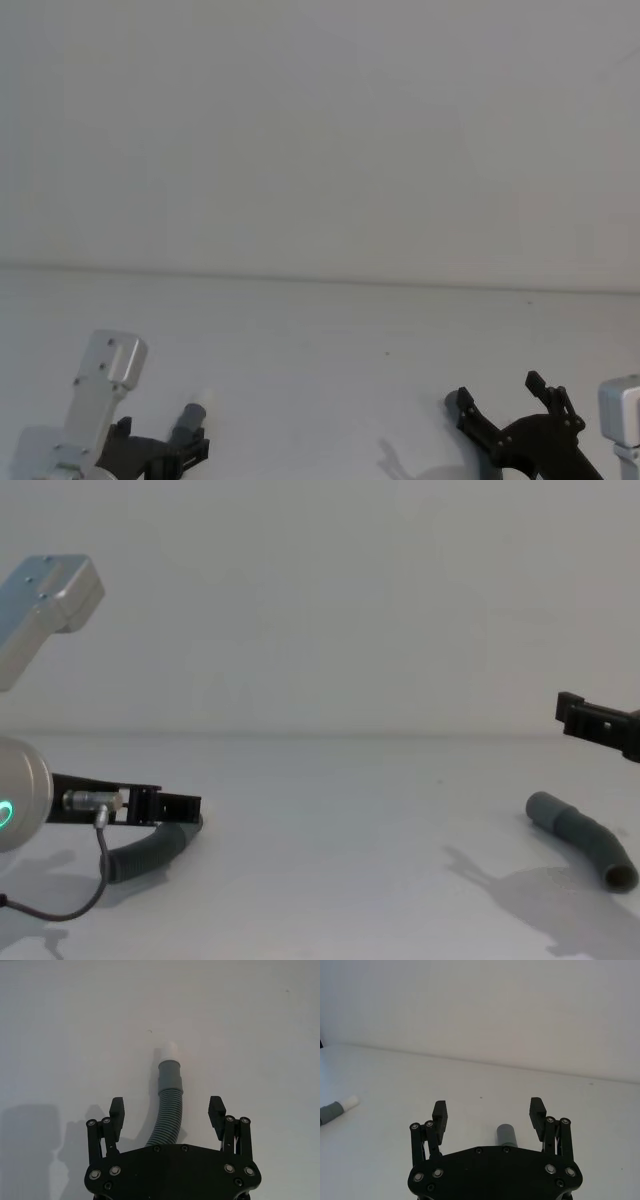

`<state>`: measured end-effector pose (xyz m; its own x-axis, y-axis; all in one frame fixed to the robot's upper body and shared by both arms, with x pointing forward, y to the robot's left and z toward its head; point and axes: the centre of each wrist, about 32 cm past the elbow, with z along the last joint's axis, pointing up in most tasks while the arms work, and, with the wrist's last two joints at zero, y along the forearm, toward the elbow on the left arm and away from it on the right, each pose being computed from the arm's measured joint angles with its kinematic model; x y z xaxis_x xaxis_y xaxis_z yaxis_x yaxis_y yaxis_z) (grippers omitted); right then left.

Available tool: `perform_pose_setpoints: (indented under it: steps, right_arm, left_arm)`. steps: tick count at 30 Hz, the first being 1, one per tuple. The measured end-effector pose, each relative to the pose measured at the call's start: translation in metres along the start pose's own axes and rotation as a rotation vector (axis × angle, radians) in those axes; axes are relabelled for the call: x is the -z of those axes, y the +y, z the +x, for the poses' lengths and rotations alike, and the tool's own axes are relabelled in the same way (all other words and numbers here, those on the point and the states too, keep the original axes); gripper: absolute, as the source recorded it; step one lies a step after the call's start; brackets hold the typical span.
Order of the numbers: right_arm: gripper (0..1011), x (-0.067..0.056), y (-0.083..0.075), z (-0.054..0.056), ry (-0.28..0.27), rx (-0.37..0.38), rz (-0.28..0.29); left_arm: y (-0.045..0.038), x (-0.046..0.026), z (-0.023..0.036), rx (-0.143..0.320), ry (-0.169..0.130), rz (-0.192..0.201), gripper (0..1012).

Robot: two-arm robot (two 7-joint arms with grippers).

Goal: Use both hands to pick up one end of the pipe from the table, align the ends, and insert them.

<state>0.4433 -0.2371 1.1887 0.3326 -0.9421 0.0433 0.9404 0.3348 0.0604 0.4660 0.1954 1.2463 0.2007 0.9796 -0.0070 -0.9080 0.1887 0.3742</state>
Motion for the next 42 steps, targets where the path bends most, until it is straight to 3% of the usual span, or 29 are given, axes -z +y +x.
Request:
perform_pose_setpoints:
  steps: [13,21,36,42]
  right_arm:
    - [1000,0.0,0.0,0.0,0.0,0.0,0.0]
    - [1000,0.0,0.0,0.0,0.0,0.0,0.0]
    - [1000,0.0,0.0,0.0,0.0,0.0,0.0]
    - [1000,0.0,0.0,0.0,0.0,0.0,0.0]
  left_arm:
    - [-0.0102,-0.0009,0.0059,0.008,-0.069,0.054,1001]
    - [-0.0167,0.001,0.0084,0.012,-0.095,0.067,1001]
    - [-0.0326,0.0018,0.0116,0.029,-0.141,-0.003,1001]
    - [-0.0378,0.0022,0.0123,0.038,-0.143,-0.019,1001]
